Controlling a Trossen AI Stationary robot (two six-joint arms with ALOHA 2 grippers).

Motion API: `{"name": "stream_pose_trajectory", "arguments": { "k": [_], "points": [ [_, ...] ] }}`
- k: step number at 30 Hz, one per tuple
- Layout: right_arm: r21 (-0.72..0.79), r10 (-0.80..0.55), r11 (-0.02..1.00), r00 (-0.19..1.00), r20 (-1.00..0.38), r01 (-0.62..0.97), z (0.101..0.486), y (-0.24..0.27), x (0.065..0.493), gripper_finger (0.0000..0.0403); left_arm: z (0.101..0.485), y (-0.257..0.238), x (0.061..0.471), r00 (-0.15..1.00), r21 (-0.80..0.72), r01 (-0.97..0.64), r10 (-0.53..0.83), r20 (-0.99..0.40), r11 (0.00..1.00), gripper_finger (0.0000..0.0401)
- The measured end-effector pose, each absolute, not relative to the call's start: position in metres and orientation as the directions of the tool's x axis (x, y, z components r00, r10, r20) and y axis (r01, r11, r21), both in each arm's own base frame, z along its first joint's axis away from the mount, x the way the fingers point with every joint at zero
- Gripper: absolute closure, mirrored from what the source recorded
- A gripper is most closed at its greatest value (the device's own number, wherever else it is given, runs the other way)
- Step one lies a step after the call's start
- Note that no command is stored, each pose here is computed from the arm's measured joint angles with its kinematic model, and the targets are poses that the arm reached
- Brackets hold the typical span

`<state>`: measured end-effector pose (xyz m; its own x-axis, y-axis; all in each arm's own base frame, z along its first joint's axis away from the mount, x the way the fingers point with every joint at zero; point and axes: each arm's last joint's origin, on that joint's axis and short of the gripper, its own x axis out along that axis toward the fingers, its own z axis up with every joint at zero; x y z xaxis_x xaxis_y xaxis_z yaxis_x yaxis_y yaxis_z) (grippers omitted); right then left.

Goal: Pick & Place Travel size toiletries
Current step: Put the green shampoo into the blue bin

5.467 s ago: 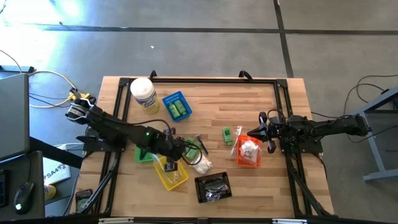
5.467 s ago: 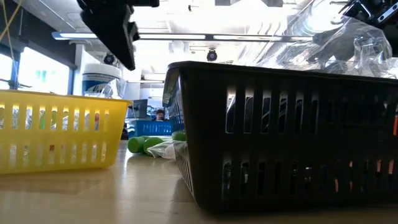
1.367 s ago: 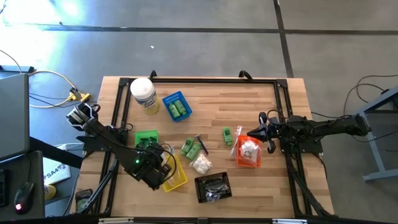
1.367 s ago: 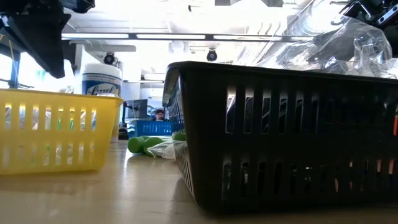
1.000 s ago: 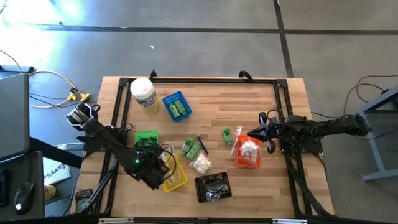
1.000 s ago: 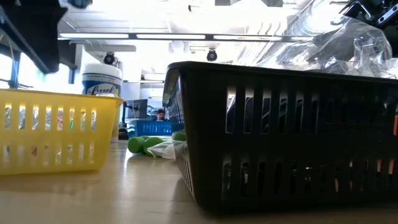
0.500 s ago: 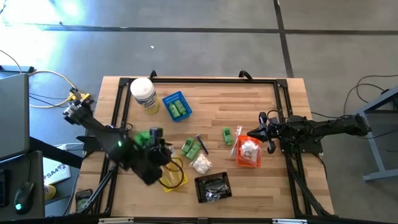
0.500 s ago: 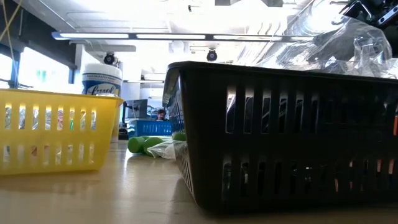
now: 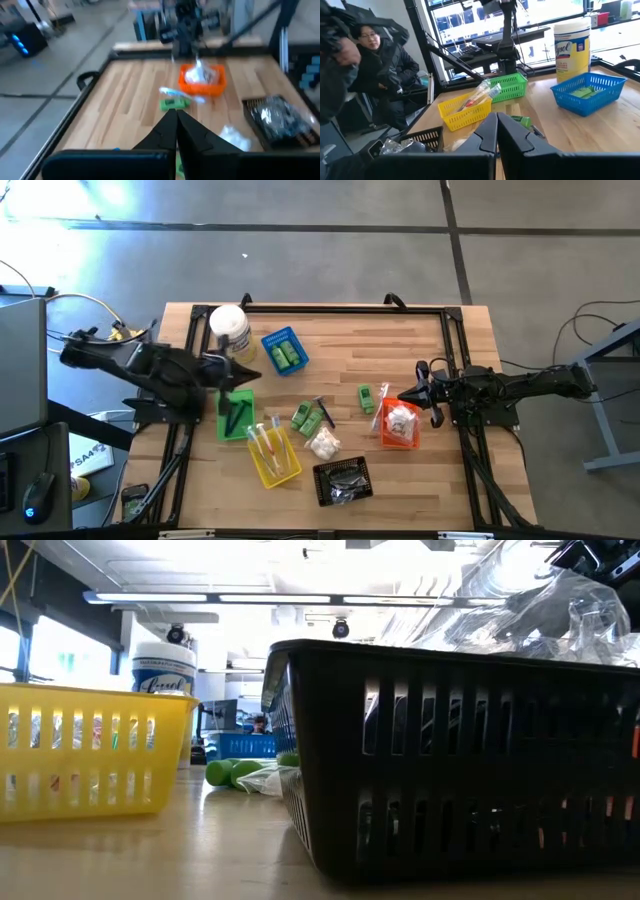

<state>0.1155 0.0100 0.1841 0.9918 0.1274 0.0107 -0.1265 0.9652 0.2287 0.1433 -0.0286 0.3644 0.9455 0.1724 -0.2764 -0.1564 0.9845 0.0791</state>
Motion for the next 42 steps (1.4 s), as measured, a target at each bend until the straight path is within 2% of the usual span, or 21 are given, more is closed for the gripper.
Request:
{"name": "stream_pose_trajectory", "arguments": {
  "k": [4,10,15,18,22,33,39,42],
  "points": [
    [0.205,0.127,0.970,0.992,0.014,-0.127,0.184,0.010,0.116,0.0401,0.329,-0.021,0.122,0.966,0.078,-0.164,0.176,-0.190,0.983,0.0400],
    [0.177,0.127,0.974,0.988,0.089,-0.141,0.192,0.010,0.115,0.0401,0.287,-0.019,0.120,0.965,0.128,-0.210,0.227,-0.130,0.969,0.0401],
    [0.140,0.108,0.980,0.970,0.219,-0.141,0.204,0.009,0.113,0.0401,0.270,-0.024,0.119,0.989,0.170,-0.041,0.064,-0.135,0.985,0.0401],
    [0.133,0.068,0.985,0.955,0.288,-0.110,0.211,0.008,0.112,0.0401,0.265,-0.024,0.117,0.987,0.150,-0.017,0.040,-0.154,0.989,0.0401],
    [0.040,0.061,0.996,0.940,0.335,-0.079,0.216,0.008,0.110,0.0401,0.267,-0.022,0.109,0.990,0.106,-0.010,0.024,-0.136,0.994,0.0401],
    [-0.013,0.102,0.995,0.956,0.275,-0.103,0.210,0.009,0.112,0.0401,0.225,-0.020,0.107,0.997,0.127,-0.044,0.052,-0.055,0.991,0.0401],
    [0.060,0.096,0.992,0.980,0.177,-0.108,0.200,0.009,0.117,0.0401,0.222,-0.020,0.105,0.997,0.126,-0.051,0.059,-0.058,0.991,0.0401],
    [0.104,0.042,0.993,0.992,0.116,-0.054,0.194,0.008,0.120,0.0401,0.217,-0.020,0.105,0.992,0.138,-0.045,0.061,-0.114,0.989,0.0401]
  ]
}}
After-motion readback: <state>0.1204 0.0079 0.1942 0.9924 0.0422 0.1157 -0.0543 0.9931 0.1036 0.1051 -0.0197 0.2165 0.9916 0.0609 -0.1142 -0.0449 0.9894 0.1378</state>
